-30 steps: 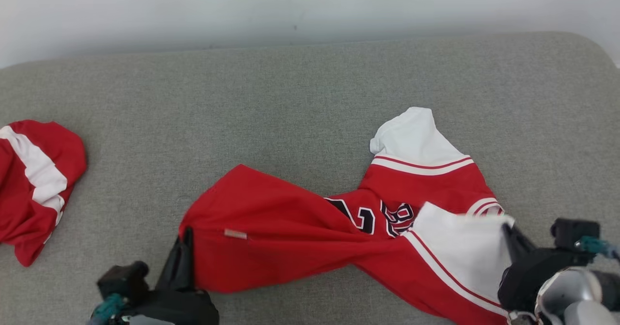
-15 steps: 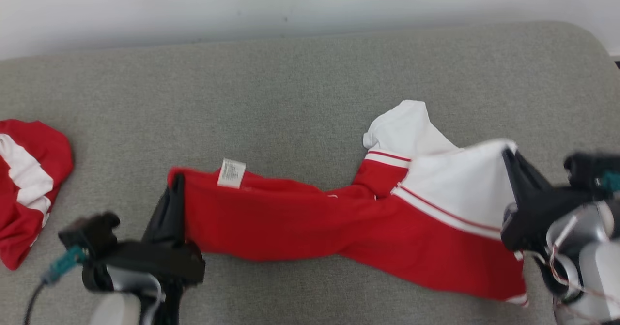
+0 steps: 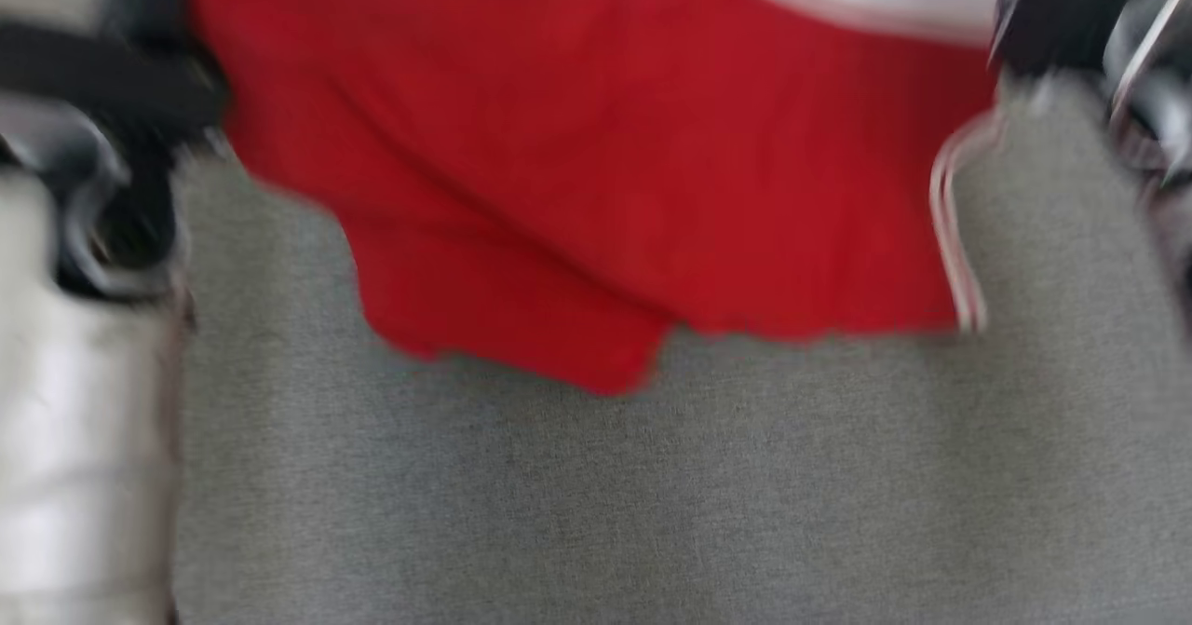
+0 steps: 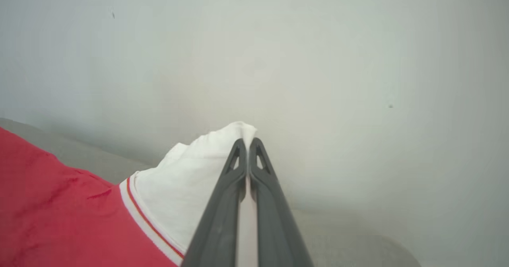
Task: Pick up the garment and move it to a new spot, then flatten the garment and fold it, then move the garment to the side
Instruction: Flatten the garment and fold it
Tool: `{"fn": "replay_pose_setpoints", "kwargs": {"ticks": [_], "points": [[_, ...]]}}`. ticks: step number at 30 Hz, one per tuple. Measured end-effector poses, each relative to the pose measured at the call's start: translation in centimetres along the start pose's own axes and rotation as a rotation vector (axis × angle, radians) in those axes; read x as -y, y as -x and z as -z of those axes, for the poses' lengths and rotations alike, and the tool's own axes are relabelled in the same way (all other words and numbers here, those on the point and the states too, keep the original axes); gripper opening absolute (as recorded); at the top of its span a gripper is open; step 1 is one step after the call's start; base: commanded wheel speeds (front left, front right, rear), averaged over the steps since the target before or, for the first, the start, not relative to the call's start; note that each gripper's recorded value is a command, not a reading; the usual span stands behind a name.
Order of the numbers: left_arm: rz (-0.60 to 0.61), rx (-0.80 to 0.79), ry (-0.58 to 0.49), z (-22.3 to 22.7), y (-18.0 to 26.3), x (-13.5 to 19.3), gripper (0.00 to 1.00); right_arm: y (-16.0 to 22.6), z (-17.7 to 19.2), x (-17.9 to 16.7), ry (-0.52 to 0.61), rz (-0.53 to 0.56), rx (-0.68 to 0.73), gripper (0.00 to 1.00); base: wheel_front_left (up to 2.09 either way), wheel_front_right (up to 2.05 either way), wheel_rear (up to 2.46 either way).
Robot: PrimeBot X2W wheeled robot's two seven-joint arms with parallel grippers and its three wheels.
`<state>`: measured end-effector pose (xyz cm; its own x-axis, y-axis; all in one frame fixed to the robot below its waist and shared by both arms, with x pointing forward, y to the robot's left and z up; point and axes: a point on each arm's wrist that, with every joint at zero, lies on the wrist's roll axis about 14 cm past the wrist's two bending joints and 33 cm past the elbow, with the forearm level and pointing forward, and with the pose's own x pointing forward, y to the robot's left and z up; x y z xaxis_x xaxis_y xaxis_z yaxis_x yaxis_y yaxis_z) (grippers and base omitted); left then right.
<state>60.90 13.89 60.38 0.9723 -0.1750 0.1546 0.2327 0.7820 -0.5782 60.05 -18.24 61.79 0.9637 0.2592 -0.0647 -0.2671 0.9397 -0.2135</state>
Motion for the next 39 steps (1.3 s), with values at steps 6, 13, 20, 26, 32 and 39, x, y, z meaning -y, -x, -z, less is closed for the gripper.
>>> {"fn": "replay_pose_setpoints", "kwargs": {"ticks": [6,13,20,26,32,39], "points": [[0.048,0.153,-0.015,-4.9,-5.6,1.0,0.0,-4.1,-9.7,2.9,0.032,0.064,0.319,0.0,0.0,0.0,0.0],[0.131,0.402,-0.017,-10.6,-8.8,3.4,0.0,-3.5,-18.9,6.1,0.158,0.175,0.671,0.0,0.0,0.0,0.0],[0.205,0.492,-0.009,-10.9,-9.6,4.7,0.0,-2.0,-22.9,6.3,0.251,0.207,0.842,0.0,0.0,0.0,0.0],[0.183,0.431,-0.045,-6.6,-10.2,2.0,0.0,-4.3,-19.0,4.3,0.284,0.158,0.79,0.0,0.0,0.0,0.0],[0.098,0.271,-0.064,0.5,-8.5,-2.3,0.0,-6.9,-7.4,1.6,0.256,0.046,0.528,0.0,0.0,0.0,0.0],[0.081,0.139,-0.039,5.1,-4.0,-3.5,0.0,-4.0,1.2,0.5,0.188,-0.027,0.329,0.0,0.0,0.0,0.0]]}}
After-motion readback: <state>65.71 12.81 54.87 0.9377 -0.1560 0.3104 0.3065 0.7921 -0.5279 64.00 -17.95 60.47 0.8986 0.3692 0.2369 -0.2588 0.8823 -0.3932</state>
